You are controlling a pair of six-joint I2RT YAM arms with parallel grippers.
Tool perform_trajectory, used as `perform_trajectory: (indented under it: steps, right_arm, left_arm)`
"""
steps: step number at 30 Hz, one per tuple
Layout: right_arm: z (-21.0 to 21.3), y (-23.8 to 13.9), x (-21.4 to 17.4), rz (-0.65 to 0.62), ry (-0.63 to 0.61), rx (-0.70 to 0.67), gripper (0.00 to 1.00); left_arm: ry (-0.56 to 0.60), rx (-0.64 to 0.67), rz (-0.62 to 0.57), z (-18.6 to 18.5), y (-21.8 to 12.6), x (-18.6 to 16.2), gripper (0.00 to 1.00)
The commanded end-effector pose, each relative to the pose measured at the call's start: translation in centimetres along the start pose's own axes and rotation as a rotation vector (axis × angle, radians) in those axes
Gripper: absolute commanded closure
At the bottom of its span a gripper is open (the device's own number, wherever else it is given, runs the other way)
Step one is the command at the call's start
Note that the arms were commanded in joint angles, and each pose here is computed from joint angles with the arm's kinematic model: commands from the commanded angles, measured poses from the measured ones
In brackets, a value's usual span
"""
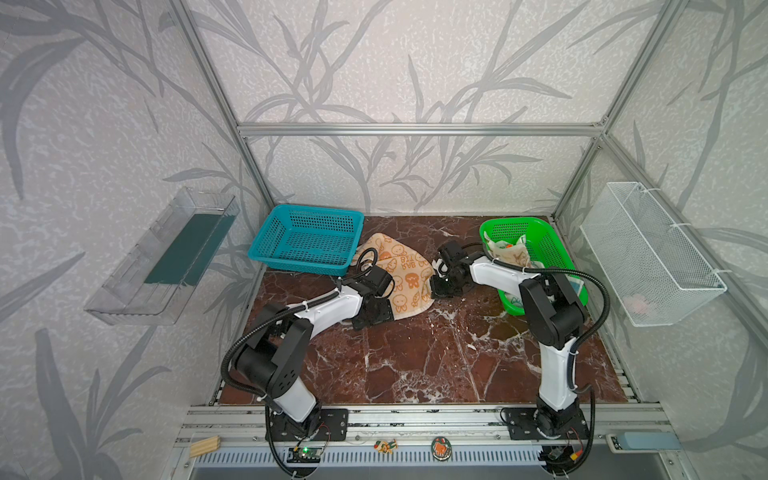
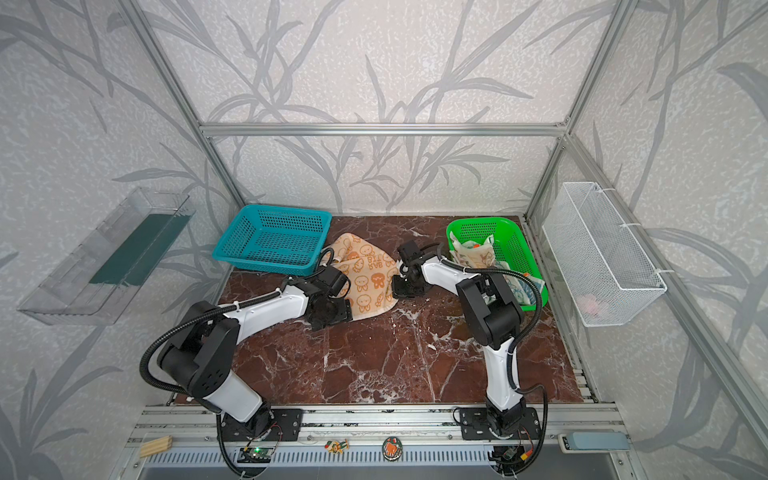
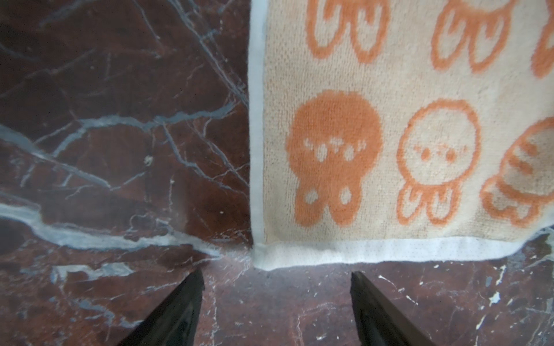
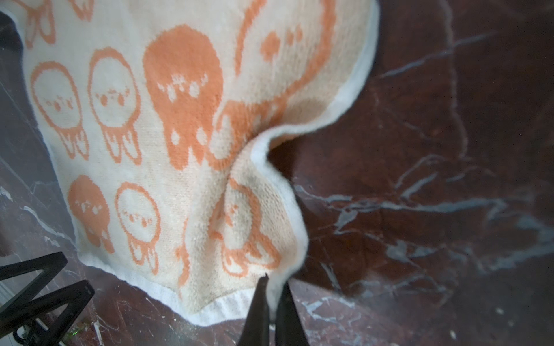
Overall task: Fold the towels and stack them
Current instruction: 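Lift the towel by its corners with both grippers, raising it high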
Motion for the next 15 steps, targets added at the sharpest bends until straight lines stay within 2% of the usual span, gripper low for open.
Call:
perform_trajectory:
  steps: [1, 6, 15]
  right_arm:
    - [0.1, -0.4, -0.4, 0.004, -0.009, 0.012, 0.99]
    - [0.2, -0.6, -0.4, 0.007, -0.026, 0.01, 0.99]
    - [0.4, -0.6, -0.3, 0.003, -0.03, 0.023, 1.0]
  left_arm:
    - [-0.019, 0.015, 0.021, 0.4, 1.1, -0.4, 0.28]
    - [-0.028, 0.019, 0.029, 0.4, 1.8, -0.1, 0.31]
    - [-0.019, 0.04, 0.047, 0.6, 2.7, -0.1, 0.53]
Point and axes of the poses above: each gripper's point midway between its finger pads, its own y axis out along the fingers, its own z axis along the line the jaws close on, x = y × z, the point moved 4 cm from there along -y, back along the fingers, and after that the axes turned 11 degrees about y, right-handed, at the moved point
